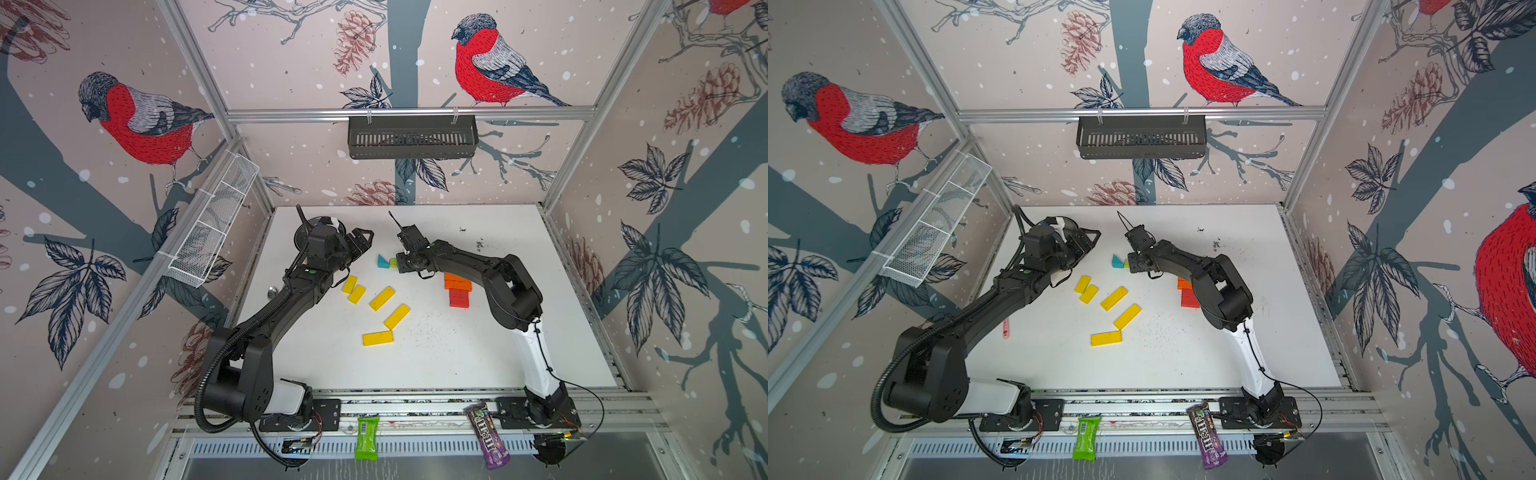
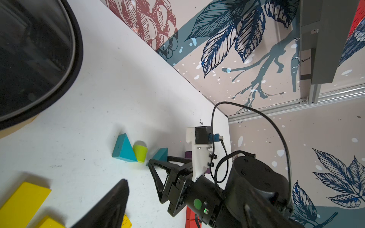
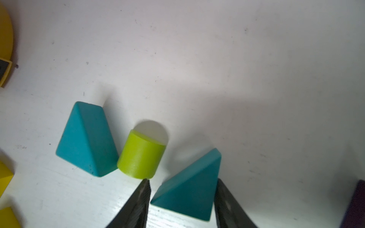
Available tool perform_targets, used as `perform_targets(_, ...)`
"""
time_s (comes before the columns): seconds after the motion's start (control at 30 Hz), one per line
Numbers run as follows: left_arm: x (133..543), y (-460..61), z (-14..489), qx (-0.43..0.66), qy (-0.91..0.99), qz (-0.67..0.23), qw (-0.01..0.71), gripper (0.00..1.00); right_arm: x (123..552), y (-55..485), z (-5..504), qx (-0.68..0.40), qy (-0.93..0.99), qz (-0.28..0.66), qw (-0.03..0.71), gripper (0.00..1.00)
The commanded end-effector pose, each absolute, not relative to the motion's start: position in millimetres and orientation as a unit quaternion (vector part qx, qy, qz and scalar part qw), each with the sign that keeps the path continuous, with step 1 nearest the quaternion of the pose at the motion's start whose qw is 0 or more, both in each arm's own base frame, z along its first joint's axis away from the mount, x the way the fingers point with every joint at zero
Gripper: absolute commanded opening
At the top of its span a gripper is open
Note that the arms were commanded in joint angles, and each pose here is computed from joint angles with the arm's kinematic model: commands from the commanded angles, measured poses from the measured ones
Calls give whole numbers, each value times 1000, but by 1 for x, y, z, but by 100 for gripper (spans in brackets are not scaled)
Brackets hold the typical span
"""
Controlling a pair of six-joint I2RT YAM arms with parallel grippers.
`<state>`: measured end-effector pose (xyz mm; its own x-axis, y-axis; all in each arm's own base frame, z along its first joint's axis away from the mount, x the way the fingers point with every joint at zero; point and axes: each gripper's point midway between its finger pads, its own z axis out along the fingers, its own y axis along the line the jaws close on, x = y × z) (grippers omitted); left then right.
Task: Assemble a carrot with building blocks
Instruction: Adjust the building block at the center of the board.
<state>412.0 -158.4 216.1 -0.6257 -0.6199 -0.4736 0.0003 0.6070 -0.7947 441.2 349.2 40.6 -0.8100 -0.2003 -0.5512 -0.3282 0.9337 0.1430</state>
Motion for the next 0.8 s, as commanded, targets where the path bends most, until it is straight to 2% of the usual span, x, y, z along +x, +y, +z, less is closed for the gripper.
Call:
perform_targets(0.0, 414, -158, 223, -188, 801, -406, 398, 85, 442, 354, 49, -128, 942, 129, 281, 54)
perform_targets(0.13, 414, -158, 223, -188, 801, -406, 397, 85, 440, 357, 57, -125, 939, 148, 284, 58)
perform_targets(0.5, 414, -159, 224, -186, 800, -408, 398, 85, 432, 354, 78, -141, 931, 171, 289, 55)
perform_targets(0.77, 414, -160, 222, -186, 801, -409, 395, 85, 420, 338, 73, -171, 931, 149, 286, 47)
